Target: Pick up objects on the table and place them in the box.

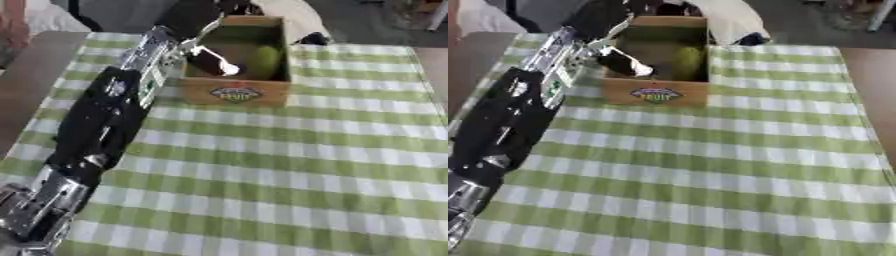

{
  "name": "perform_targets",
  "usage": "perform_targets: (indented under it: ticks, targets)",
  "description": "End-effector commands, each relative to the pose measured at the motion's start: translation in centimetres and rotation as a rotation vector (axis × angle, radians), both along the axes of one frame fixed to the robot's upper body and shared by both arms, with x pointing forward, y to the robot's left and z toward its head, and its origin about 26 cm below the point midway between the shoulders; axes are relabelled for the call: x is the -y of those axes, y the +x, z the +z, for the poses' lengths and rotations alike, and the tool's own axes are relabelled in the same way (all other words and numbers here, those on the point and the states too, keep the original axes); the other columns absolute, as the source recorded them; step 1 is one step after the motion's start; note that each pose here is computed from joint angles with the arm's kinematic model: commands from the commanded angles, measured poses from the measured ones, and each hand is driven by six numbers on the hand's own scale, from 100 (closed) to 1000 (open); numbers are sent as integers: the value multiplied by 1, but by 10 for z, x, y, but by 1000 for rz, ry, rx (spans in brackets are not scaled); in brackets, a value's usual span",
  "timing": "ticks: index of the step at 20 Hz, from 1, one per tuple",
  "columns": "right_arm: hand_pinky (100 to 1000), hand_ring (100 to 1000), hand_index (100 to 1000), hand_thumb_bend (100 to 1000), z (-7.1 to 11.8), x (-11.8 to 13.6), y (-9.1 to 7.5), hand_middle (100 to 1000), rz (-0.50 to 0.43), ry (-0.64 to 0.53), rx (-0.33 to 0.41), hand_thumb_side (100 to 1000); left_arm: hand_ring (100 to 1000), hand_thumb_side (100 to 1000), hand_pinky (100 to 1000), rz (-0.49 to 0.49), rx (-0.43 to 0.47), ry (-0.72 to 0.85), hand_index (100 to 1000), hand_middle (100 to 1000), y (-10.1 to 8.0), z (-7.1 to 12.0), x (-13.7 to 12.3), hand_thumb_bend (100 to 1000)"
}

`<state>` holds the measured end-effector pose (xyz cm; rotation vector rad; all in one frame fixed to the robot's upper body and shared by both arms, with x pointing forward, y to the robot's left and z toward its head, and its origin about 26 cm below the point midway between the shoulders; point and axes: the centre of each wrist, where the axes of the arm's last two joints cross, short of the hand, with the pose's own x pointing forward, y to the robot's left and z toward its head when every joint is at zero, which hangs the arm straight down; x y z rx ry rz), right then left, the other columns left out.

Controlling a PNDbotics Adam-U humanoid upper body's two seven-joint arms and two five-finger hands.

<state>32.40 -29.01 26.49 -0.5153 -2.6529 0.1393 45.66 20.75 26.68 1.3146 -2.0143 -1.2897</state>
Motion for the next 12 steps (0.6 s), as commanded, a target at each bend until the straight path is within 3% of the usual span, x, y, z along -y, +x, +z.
perform_targets:
  ticks: [1, 2, 5, 8, 12]
  targets:
    - [937, 799, 835, 100, 7, 2, -4, 641, -13, -6, 24, 621, 818, 485, 754, -33, 132, -180, 910, 811, -19, 37, -13, 410]
    - [936, 799, 835, 100, 7, 3, -4, 642, -16, -6, 25, 622, 798, 489, 727, -53, 159, -227, 898, 795, -26, 45, -16, 277]
    - [935, 799, 835, 100, 9, 5, -5, 642, -29, -6, 29, 622, 773, 568, 686, -161, 247, -432, 885, 778, -66, 69, -37, 168]
    - [934, 799, 834, 100, 11, 6, -6, 643, -42, -10, 36, 621, 738, 564, 638, -253, 274, -604, 854, 744, -104, 77, -59, 140]
    - [933, 798, 834, 100, 14, 9, -7, 643, -61, -12, 47, 622, 722, 577, 622, -317, 322, -763, 841, 729, -147, 63, -90, 145]
